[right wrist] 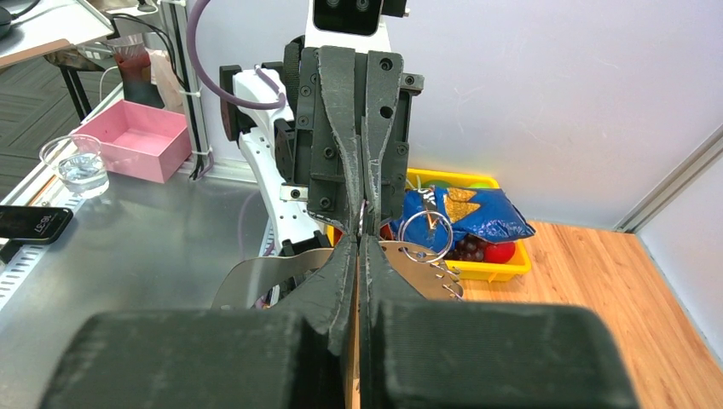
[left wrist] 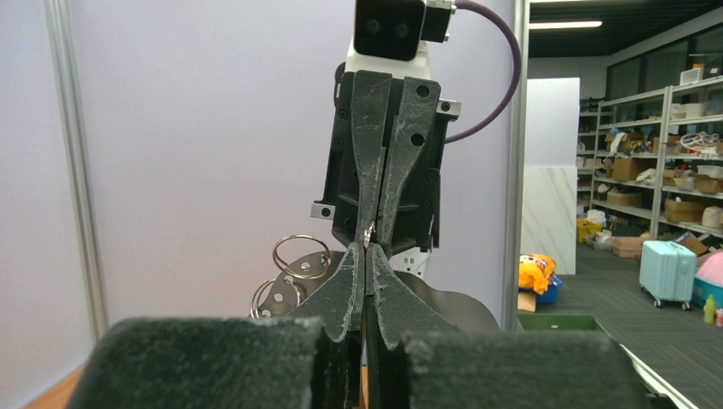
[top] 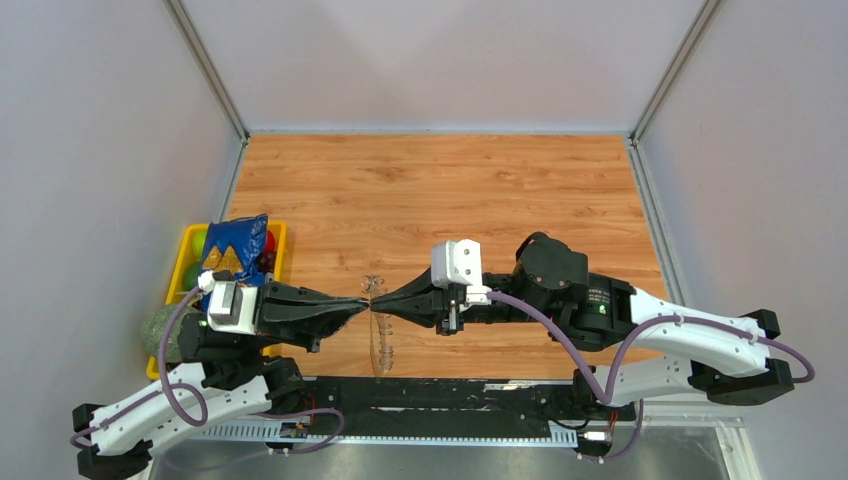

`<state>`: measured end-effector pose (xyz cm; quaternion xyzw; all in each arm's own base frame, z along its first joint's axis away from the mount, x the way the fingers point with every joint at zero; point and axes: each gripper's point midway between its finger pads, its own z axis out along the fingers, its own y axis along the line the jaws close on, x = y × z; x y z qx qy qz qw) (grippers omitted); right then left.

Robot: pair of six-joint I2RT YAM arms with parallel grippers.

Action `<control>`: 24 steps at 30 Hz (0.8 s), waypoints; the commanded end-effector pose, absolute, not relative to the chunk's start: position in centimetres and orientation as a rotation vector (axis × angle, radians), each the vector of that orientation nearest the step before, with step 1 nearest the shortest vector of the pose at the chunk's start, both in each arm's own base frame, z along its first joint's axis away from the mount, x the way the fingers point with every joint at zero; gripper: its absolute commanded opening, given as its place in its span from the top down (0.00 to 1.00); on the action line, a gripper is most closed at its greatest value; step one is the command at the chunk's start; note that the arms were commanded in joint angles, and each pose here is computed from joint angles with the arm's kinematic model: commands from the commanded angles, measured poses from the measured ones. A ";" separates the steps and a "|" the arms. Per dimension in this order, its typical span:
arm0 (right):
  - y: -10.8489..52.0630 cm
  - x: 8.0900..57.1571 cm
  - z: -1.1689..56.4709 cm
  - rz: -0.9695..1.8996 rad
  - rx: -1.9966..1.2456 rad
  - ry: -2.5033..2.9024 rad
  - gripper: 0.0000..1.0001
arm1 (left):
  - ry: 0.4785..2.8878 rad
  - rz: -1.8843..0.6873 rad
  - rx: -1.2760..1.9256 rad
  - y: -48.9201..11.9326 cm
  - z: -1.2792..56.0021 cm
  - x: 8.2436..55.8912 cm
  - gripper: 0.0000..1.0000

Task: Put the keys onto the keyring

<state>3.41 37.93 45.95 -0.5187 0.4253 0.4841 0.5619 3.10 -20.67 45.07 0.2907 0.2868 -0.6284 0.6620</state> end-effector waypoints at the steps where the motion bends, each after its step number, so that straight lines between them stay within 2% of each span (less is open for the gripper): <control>1: 37.4 3.2 48.2 1.157 -1.175 0.943 1.00 | 0.649 -1.408 0.684 -21.2 44.9 3.2 1.00; 3: 36.9 3.3 48.3 1.156 -1.162 0.947 1.00 | 0.649 -1.404 0.703 -21.2 44.7 2.9 0.95; 7: 35.6 3.4 48.4 1.151 -1.138 0.948 1.00 | 0.668 -1.381 0.759 -21.3 44.2 2.6 0.71; 9: 34.8 3.3 48.6 1.157 -1.127 0.944 1.00 | 0.685 -1.369 0.782 -21.3 44.0 2.5 0.64; 17: 32.0 2.8 47.2 1.157 -1.140 0.961 1.00 | 0.729 -1.305 0.780 -20.7 43.6 3.1 0.56; 24: 29.7 2.0 46.0 1.182 -1.151 0.953 1.00 | 0.767 -1.289 0.804 -22.0 43.0 3.9 0.54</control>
